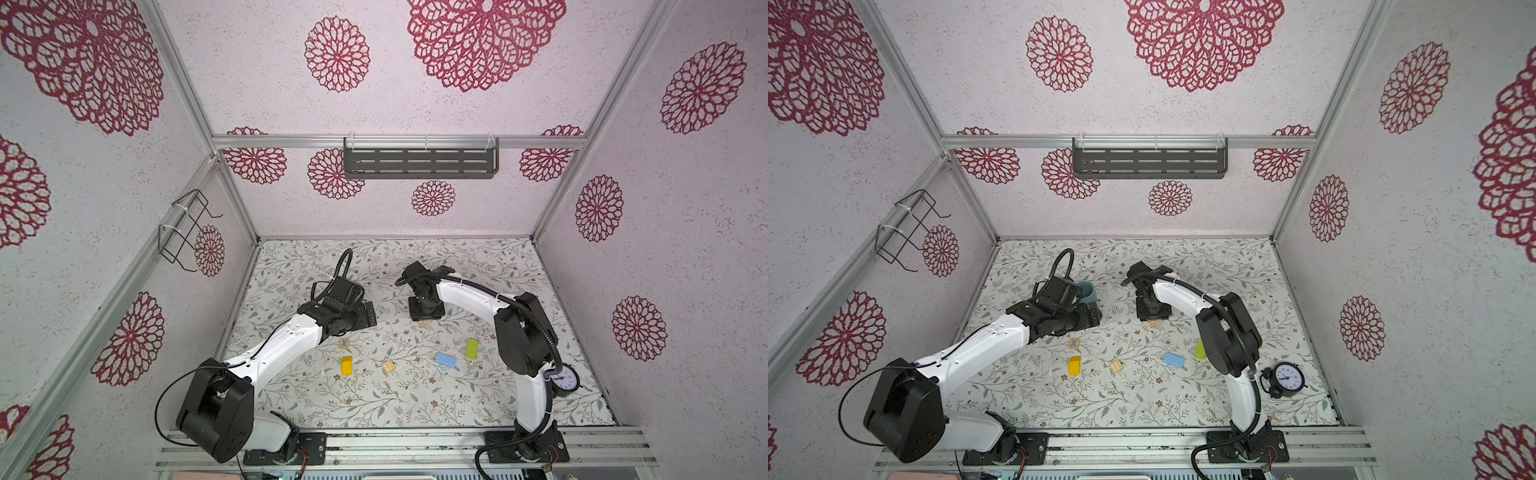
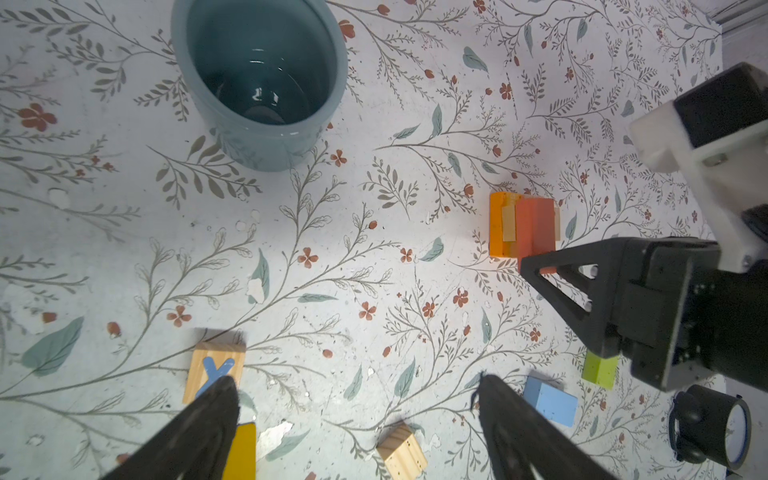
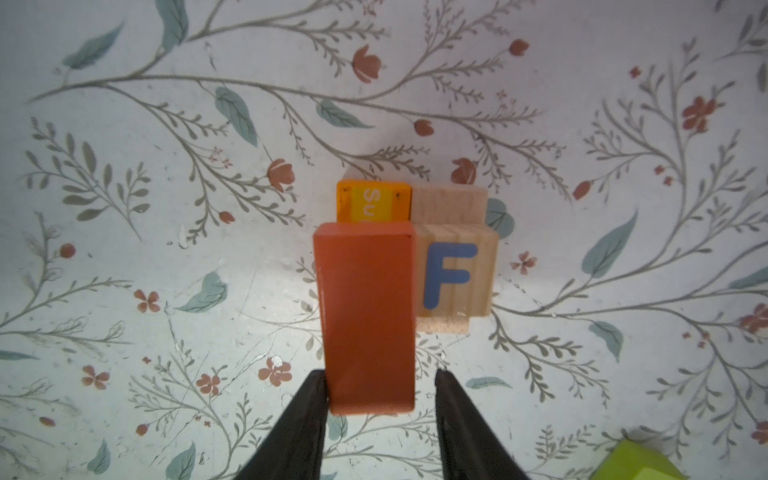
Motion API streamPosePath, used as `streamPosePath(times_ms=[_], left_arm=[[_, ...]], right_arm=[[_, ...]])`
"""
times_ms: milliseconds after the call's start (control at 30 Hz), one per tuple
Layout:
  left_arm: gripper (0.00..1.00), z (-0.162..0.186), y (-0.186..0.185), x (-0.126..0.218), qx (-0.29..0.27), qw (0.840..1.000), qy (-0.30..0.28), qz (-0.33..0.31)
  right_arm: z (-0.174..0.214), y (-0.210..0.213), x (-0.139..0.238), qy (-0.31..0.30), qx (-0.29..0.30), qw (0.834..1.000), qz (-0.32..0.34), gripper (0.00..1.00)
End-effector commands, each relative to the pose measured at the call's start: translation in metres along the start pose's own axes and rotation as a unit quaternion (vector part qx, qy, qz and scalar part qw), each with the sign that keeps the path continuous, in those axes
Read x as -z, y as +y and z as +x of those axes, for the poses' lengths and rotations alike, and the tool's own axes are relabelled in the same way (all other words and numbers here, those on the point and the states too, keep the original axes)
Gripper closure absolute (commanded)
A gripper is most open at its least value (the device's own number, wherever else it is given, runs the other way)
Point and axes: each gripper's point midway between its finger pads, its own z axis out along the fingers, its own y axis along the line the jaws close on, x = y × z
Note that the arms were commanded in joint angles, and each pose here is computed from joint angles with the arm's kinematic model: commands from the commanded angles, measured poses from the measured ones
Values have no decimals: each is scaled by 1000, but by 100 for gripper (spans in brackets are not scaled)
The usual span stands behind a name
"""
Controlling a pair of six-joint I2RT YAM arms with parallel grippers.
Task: Build the wood block tower
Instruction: 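Withdraw the right gripper toward the lime green block, then lower the right gripper and close it on the lime green block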
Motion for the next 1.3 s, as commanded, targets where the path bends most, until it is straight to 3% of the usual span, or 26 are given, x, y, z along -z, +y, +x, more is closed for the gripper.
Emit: streamPosePath(times_ms=[0, 467, 933, 1267], left_arm=[[3, -8, -5, 12, 0, 1000, -18, 17], [1, 10, -35, 15, -37, 999, -15, 21], [1, 57, -60, -4, -68, 998, 3, 11], [3, 81, -61, -16, -80, 997, 12, -8]], right_arm=[[0, -12, 41, -32, -8, 999, 6, 55], [48, -53, 69, -57, -51, 997, 11, 58], [118, -113, 48, -56, -137, 989, 26, 60], [139, -136, 19, -51, -177, 982, 32, 51]])
